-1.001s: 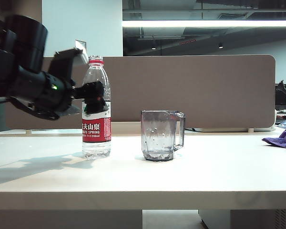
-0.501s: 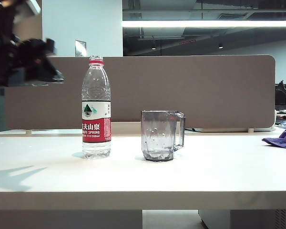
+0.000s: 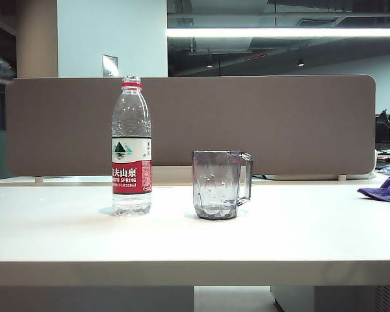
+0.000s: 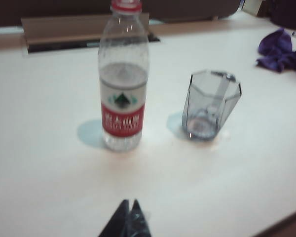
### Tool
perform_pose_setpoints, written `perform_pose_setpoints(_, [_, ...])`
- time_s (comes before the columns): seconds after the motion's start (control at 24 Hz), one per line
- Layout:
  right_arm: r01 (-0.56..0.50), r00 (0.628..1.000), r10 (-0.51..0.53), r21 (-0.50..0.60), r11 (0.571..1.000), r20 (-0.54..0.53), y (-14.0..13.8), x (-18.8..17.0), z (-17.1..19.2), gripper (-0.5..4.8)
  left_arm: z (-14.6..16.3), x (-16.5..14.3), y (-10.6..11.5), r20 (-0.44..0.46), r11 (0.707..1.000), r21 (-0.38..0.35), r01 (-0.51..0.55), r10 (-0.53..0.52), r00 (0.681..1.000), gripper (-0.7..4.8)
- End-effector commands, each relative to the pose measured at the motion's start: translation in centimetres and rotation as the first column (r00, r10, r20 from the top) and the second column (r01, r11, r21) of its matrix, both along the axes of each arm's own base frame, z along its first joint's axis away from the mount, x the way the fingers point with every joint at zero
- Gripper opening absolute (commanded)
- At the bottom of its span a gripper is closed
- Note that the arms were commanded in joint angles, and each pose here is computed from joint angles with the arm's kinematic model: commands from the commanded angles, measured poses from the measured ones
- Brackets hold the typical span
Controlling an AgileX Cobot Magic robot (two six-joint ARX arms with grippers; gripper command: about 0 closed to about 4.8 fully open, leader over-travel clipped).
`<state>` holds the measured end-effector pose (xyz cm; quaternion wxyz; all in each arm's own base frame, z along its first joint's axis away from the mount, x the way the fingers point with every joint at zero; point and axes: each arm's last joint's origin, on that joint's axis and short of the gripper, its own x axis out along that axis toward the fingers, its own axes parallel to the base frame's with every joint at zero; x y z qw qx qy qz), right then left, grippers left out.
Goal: Pick up the mineral water bottle on the table and pour a little water into the mug.
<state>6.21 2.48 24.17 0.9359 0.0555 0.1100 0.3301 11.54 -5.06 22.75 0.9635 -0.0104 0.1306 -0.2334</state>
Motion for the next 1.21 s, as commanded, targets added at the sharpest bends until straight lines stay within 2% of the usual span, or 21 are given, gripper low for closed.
perform_pose_setpoints(0.04, [0.012, 1.0, -0.013, 0.035, 0.999, 0.028, 0.2, 1.1, -1.4, -0.02, -0.4, -0.7, 0.3, -0.041, 1.0, 0.017, 0.002, -0.001, 0.999, -0.06])
perform_pose_setpoints(0.13, [0.065, 0.997, -0.067, 0.073, 0.995, 0.034, 0.2, 1.9, -2.8, -0.02, -0.4, -0.7, 0.3, -0.038, 1.0, 0.015, 0.001, -0.001, 0.999, -0.06])
perform_pose_setpoints(0.17, [0.123, 0.991, -0.127, 0.079, 0.989, 0.04, 0.1, 2.3, -3.4, -0.02, -0.3, -0.7, 0.3, -0.03, 1.0, 0.012, 0.001, -0.001, 1.0, -0.06])
perform_pose_setpoints(0.25, [0.278, 0.96, -0.279, 0.061, 0.959, 0.024, -0.3, 2.8, -4.4, -0.02, -0.3, -0.7, 0.3, -0.029, 1.0, 0.013, 0.0, 0.0, 1.0, -0.06])
perform_pose_setpoints(0.42, [0.421, 0.907, -0.421, 0.026, 0.907, 0.008, -0.6, 3.2, -5.7, -0.02, -0.4, -0.6, 0.6, -0.021, 0.993, 0.044, -0.107, 0.108, 0.994, -0.06])
perform_pose_setpoints(0.54, [0.425, 0.905, -0.425, 0.001, 0.905, -0.025, -0.6, 3.4, -7.2, -0.02, -1.0, -0.4, 0.6, -0.011, 0.99, 0.047, -0.133, 0.134, 0.991, -0.06])
perform_pose_setpoints(0.67, [0.384, 0.922, -0.385, -0.013, 0.923, -0.052, -0.3, 3.4, -8.3, -0.02, -2.2, -0.4, 0.6, -0.052, 0.991, 0.056, -0.122, 0.125, 0.991, -0.05])
perform_pose_setpoints(0.88, [0.351, 0.931, -0.354, -0.039, 0.935, -0.093, 0.1, 3.4, -9.8, -0.01, -2.3, -0.5, 0.6, -0.056, 0.99, 0.062, -0.124, 0.128, 0.99, -0.05])
perform_pose_setpoints(1.21, [0.353, 0.929, -0.355, -0.043, 0.935, -0.104, 0.0, 3.4, -10.0, -0.01, -2.2, -0.6, 0.7, -0.046, 0.991, 0.056, -0.125, 0.128, 0.991, -0.05])
